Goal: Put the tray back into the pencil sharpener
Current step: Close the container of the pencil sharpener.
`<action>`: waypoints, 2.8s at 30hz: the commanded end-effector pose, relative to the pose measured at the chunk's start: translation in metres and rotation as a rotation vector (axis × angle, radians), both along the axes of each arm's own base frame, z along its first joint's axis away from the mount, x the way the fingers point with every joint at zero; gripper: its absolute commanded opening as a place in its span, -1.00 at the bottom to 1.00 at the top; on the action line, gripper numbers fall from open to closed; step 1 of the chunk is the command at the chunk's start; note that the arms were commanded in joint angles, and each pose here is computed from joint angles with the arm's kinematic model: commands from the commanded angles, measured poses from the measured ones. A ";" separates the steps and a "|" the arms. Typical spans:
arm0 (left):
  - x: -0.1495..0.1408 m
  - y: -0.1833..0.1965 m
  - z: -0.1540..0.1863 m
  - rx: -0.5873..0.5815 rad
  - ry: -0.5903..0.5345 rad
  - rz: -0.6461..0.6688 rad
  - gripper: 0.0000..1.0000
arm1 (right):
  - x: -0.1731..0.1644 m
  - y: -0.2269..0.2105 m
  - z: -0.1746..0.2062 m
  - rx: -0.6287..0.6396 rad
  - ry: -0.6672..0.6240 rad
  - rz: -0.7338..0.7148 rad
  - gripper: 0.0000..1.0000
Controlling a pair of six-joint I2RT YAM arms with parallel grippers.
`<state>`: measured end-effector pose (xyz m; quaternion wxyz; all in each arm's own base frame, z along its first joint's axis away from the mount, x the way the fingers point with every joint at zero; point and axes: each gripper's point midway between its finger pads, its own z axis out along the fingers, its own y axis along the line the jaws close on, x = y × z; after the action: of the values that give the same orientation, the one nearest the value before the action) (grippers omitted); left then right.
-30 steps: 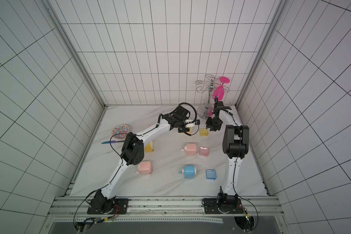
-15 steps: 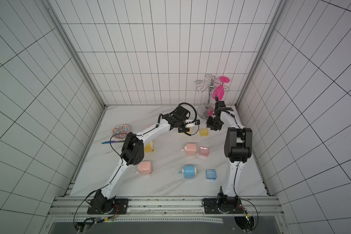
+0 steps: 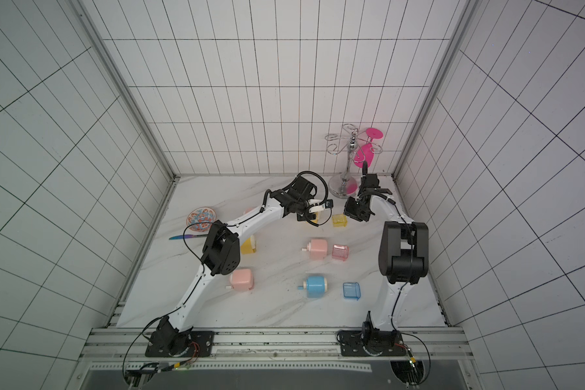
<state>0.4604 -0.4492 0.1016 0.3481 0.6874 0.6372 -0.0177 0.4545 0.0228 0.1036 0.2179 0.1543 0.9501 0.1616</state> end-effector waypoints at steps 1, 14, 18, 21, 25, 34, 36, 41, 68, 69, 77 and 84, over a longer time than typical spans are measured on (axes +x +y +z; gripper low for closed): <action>-0.002 -0.002 0.003 -0.006 -0.009 -0.028 0.09 | 0.001 -0.014 0.006 0.018 -0.067 -0.047 -0.35; -0.001 -0.001 0.006 -0.008 -0.013 -0.025 0.09 | 0.004 -0.026 -0.013 0.115 -0.037 -0.123 -0.35; -0.001 0.000 0.005 -0.006 -0.013 -0.025 0.10 | 0.013 -0.019 -0.018 0.152 -0.029 -0.089 -0.37; -0.001 0.000 0.005 -0.008 -0.013 -0.024 0.10 | 0.015 -0.017 -0.023 0.157 -0.023 -0.072 -0.39; -0.001 -0.001 0.004 -0.008 -0.012 -0.025 0.10 | 0.018 -0.013 -0.027 0.164 -0.015 -0.054 -0.39; 0.000 -0.001 0.005 -0.011 -0.015 -0.024 0.10 | 0.026 -0.007 -0.036 0.140 0.009 -0.026 -0.39; 0.000 -0.002 0.005 -0.012 -0.016 -0.024 0.10 | 0.026 -0.005 -0.039 0.138 0.020 -0.019 -0.39; 0.000 -0.001 0.003 -0.009 -0.013 -0.023 0.10 | 0.025 0.004 -0.048 0.134 0.040 0.004 -0.39; -0.001 -0.001 0.004 -0.011 -0.013 -0.026 0.10 | 0.019 0.022 -0.054 0.065 0.082 -0.002 -0.60; -0.001 -0.001 0.004 -0.011 -0.013 -0.026 0.10 | 0.019 0.023 -0.055 0.068 0.085 -0.005 -0.61; -0.001 -0.001 0.004 -0.014 -0.012 -0.027 0.10 | 0.023 0.037 -0.051 0.065 0.080 -0.002 -0.62; 0.002 0.002 0.006 -0.013 -0.015 -0.021 0.10 | 0.029 0.044 -0.049 0.063 0.068 0.023 -0.62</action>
<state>0.4628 -0.4488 0.0989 0.3514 0.6871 0.6357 -0.0163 0.4772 0.0650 0.0558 0.1819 0.1572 0.9508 0.1955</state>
